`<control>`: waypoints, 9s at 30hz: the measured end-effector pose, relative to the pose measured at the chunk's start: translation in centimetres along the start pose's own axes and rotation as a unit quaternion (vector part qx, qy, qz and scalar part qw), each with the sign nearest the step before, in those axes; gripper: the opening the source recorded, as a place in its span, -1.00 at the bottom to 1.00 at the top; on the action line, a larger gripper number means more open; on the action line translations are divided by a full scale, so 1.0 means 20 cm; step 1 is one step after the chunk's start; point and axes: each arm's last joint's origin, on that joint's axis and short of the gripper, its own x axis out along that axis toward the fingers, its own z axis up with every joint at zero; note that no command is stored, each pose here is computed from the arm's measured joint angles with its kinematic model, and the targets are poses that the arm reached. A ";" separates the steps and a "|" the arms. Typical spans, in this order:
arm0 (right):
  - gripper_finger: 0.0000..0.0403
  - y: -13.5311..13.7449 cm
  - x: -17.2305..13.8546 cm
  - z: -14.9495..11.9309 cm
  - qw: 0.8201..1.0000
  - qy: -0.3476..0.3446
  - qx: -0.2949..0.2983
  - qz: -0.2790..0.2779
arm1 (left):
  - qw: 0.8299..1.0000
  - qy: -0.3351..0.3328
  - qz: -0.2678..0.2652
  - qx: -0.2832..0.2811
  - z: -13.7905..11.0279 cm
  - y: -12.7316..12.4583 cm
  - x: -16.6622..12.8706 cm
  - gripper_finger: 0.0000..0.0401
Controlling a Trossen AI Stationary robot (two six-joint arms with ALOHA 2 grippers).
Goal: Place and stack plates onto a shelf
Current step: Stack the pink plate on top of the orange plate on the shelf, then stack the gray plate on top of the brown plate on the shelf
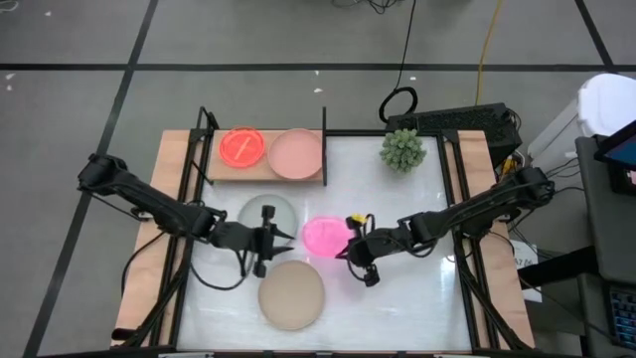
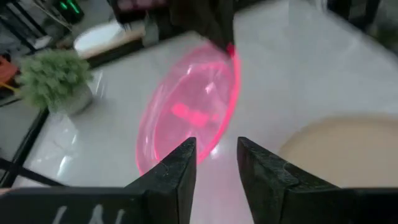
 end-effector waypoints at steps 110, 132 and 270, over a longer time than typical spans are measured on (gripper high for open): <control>-0.02 -0.03 -0.14 0.11 0.995 -0.077 0.021 -0.068 | 0.990 0.050 -0.053 0.121 -0.10 0.14 0.10 -0.99; -0.08 -0.01 -0.13 0.10 0.996 -0.068 0.018 -0.062 | 0.960 0.190 0.202 0.042 -0.19 0.54 -0.36 -1.00; -0.36 -0.04 0.30 -0.09 0.997 -0.040 0.061 0.014 | 0.927 0.363 -0.027 0.087 -0.44 -0.21 0.00 -0.94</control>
